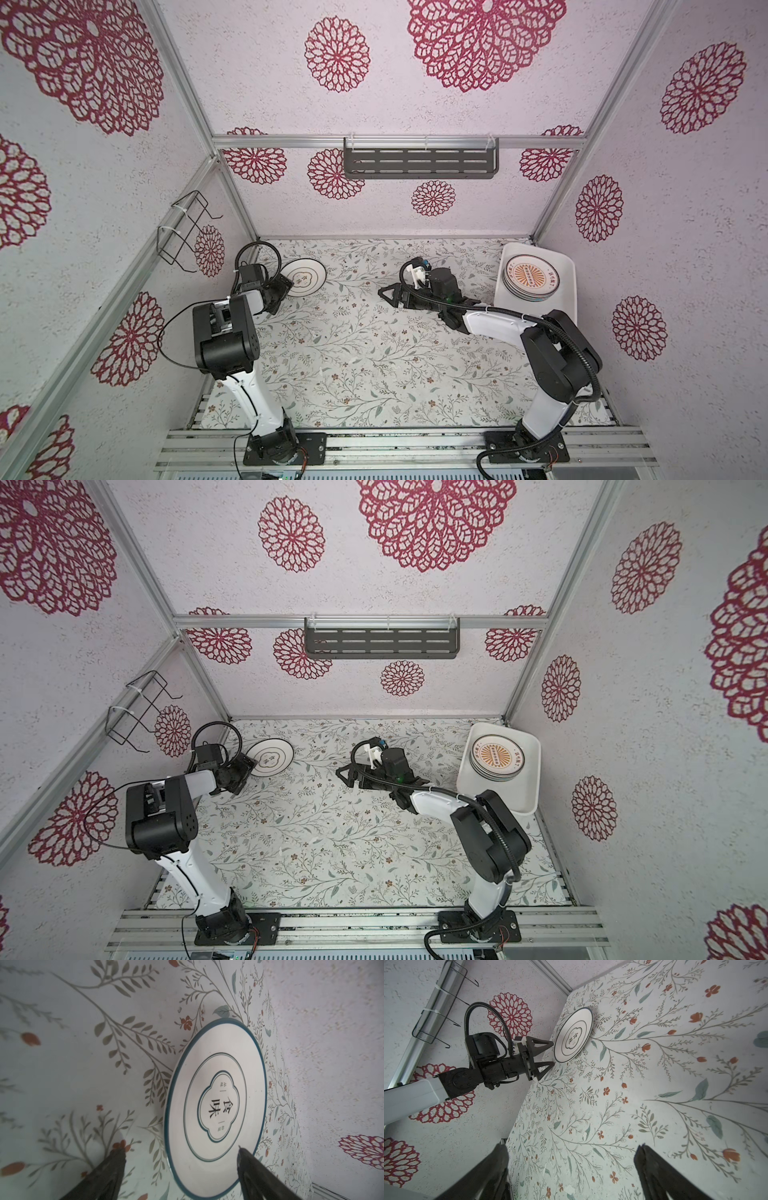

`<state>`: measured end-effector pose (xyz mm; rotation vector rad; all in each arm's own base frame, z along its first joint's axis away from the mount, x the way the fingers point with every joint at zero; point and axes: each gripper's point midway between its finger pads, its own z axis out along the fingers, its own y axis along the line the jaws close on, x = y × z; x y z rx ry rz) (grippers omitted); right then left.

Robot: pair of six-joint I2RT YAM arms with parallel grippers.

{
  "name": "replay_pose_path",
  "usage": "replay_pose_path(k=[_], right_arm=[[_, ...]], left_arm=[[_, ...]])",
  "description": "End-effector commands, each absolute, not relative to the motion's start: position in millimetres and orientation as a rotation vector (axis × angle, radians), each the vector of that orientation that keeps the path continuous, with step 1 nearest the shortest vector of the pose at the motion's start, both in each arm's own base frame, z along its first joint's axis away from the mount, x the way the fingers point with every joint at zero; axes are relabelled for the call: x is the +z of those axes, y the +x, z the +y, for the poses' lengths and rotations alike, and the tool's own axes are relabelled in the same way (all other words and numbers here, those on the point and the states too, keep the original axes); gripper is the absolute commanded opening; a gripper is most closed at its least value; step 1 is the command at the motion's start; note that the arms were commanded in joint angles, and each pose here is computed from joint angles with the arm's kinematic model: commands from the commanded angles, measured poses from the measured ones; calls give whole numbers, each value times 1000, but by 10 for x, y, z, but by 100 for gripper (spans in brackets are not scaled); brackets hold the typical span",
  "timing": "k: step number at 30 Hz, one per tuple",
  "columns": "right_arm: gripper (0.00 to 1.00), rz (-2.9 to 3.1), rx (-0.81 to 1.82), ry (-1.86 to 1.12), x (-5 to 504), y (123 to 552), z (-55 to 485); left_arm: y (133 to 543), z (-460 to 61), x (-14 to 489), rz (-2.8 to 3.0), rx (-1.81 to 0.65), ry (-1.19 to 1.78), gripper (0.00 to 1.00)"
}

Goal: Place the plates into the plastic bin on the countertop
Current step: Pick up the plate from the top-left of the table.

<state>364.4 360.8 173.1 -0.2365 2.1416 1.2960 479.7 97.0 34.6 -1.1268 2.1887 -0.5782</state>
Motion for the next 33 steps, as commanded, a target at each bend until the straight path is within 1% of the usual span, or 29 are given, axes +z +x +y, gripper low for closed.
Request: replay_pose_path(k=[1, 6, 10, 11, 16, 20, 21, 26, 30, 33], right_arm=[[99, 2039, 1331, -262, 2078, 3733, 3702], [99, 2094, 1240, -233, 1944, 3815, 3647], [99, 2113, 1178, -204, 1912, 3854, 3578], [99, 2113, 1166, -200, 1914, 3860, 3560], [99, 2111, 1120, -184, 1958, 3862, 3472], [99, 2098, 1094, -157, 2013, 3831, 3370], [99, 2096, 1087, -144, 2023, 3821, 3329], [99, 2072, 1034, -87, 2106, 3735, 3066], [99, 2071, 960, 8, 2108, 3678, 2702], [99, 2057, 952, 58, 2136, 3615, 2448]], left_arm=[[4862, 945, 154, 2200, -637, -1142, 74], [4971, 917, 16, 2190, -697, -1166, 54], [4995, 920, 11, 2169, -714, -1186, 30], [4990, 919, 22, 2162, -715, -1189, 26], [4987, 882, 222, 2111, -750, -1161, 15], [4961, 804, 509, 2059, -788, -1117, 11], [4952, 775, 692, 2032, -796, -1087, 10], [4866, 494, 1153, 2004, -826, -976, 10], [4774, 94, 1491, 2029, -845, -874, 9], [4684, -340, 1742, 2038, -892, -765, 9]])
